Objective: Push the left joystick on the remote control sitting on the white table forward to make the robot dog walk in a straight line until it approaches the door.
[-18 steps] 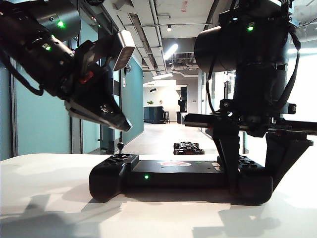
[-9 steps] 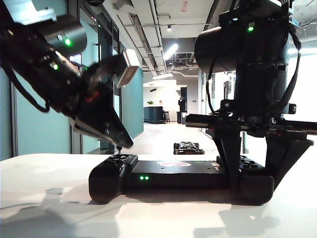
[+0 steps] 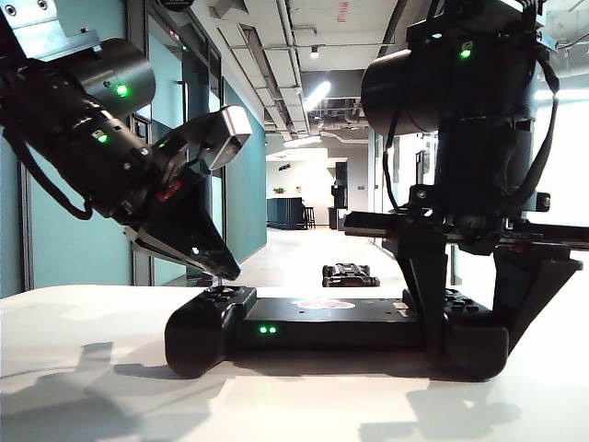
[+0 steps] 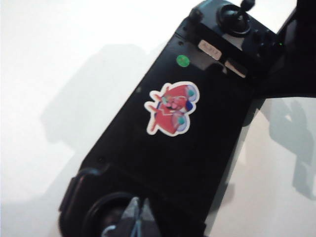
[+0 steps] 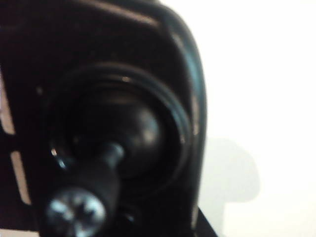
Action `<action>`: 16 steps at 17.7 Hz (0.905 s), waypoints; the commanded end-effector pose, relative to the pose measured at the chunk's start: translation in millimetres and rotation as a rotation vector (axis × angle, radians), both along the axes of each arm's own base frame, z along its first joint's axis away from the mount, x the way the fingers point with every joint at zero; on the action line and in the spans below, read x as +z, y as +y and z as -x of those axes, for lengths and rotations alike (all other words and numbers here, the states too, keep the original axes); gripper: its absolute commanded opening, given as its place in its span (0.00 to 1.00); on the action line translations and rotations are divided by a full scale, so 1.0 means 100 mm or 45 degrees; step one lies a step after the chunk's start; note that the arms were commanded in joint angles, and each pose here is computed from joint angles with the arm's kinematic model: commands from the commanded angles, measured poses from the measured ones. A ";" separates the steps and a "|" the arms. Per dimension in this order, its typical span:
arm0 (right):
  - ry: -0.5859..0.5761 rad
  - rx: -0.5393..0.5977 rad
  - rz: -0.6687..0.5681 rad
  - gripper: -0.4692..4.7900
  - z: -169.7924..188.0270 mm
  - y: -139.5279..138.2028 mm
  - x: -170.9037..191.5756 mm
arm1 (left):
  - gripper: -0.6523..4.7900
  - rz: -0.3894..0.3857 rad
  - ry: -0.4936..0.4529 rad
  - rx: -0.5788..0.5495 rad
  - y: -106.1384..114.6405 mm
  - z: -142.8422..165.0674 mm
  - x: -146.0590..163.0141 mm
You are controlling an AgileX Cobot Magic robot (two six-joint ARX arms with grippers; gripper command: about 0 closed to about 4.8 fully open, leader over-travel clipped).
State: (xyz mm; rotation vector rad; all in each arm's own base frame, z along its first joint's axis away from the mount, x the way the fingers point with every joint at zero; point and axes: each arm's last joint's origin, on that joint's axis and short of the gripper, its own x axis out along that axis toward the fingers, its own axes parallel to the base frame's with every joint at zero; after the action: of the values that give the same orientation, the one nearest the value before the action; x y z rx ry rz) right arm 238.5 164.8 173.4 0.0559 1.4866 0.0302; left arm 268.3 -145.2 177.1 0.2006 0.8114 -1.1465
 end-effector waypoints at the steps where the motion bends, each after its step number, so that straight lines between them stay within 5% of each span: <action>1: 0.031 -0.003 0.013 0.46 0.02 -0.01 -0.02 | 0.11 0.038 -0.005 -0.030 -0.01 0.00 0.02; 16: 0.034 -0.017 0.014 0.46 0.02 -0.01 -0.02 | 0.11 0.031 0.001 -0.099 0.00 0.03 -0.01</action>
State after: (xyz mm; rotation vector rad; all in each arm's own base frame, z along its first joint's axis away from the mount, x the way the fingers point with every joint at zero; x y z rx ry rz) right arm 238.4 164.7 173.3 0.0588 1.4876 0.0266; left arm 264.7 -144.8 175.7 0.2079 0.8107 -1.2232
